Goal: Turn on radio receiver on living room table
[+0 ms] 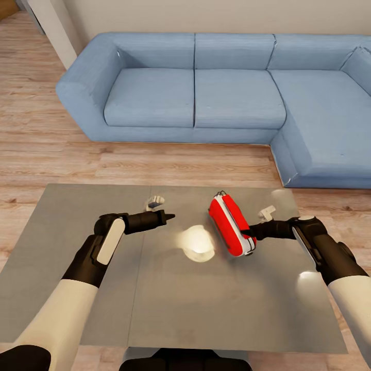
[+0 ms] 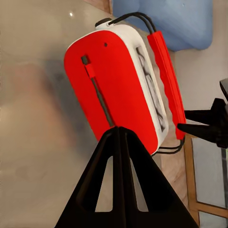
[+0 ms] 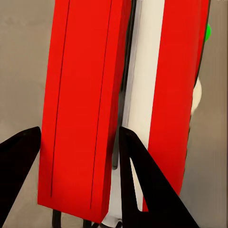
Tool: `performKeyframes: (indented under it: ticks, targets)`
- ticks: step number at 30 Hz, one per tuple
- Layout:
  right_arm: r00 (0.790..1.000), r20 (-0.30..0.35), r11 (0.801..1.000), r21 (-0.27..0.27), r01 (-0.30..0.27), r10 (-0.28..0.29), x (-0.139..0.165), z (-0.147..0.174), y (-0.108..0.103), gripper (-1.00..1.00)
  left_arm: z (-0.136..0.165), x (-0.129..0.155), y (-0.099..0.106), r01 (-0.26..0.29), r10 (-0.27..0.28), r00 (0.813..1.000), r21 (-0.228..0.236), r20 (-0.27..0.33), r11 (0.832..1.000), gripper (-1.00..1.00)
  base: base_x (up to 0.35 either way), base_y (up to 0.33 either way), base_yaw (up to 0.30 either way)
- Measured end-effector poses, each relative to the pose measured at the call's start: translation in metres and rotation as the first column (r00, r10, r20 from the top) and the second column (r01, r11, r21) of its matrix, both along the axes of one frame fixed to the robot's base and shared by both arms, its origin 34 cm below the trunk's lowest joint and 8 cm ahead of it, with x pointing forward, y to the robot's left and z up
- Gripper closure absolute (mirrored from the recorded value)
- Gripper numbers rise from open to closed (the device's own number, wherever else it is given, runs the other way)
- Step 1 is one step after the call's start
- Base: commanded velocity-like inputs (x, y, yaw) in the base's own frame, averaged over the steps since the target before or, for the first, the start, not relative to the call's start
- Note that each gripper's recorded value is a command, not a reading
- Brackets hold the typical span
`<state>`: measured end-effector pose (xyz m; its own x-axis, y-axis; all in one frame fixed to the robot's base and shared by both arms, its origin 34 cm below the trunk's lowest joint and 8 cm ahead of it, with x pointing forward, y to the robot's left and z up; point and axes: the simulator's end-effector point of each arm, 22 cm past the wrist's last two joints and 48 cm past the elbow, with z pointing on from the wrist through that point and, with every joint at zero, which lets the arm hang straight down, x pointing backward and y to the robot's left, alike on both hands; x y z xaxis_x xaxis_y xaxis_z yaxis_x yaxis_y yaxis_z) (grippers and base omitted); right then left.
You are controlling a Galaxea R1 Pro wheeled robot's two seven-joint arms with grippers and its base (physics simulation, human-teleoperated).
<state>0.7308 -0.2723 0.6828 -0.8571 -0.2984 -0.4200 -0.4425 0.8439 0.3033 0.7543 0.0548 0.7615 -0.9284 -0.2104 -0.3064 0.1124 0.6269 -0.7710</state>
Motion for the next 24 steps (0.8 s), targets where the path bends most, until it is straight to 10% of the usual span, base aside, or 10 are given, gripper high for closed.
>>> performKeyframes:
  ticks: [2, 3, 24]
  targets:
    - [1.0, 0.0, 1.0, 0.003, 0.001, -0.001, 0.0, 0.0, 0.0003, 1.0, -0.0002, -0.0001, 0.0002, 0.0, 0.0, 1.0, 0.001, 0.0, 1.0, 1.0, 0.0, 0.0, 0.0]
    - [1.0, 0.001, 1.0, 0.002, 0.001, -0.001, 0.0001, 0.0, -0.0001, -1.0, -0.0003, -0.0001, 0.0004, 0.0, 0.0, 1.0, 0.001, 0.0, 1.0, 1.0, 0.0, 0.0, 0.0]
    - [1.0, 0.0, 1.0, 0.004, 0.003, -0.003, 0.0002, 0.0001, 0.0002, -1.0, -0.0001, -0.0001, 0.0001, 0.0, 0.0, 1.0, 0.0, 0.0, 1.0, 1.0, 0.0, 0.0, 0.0]
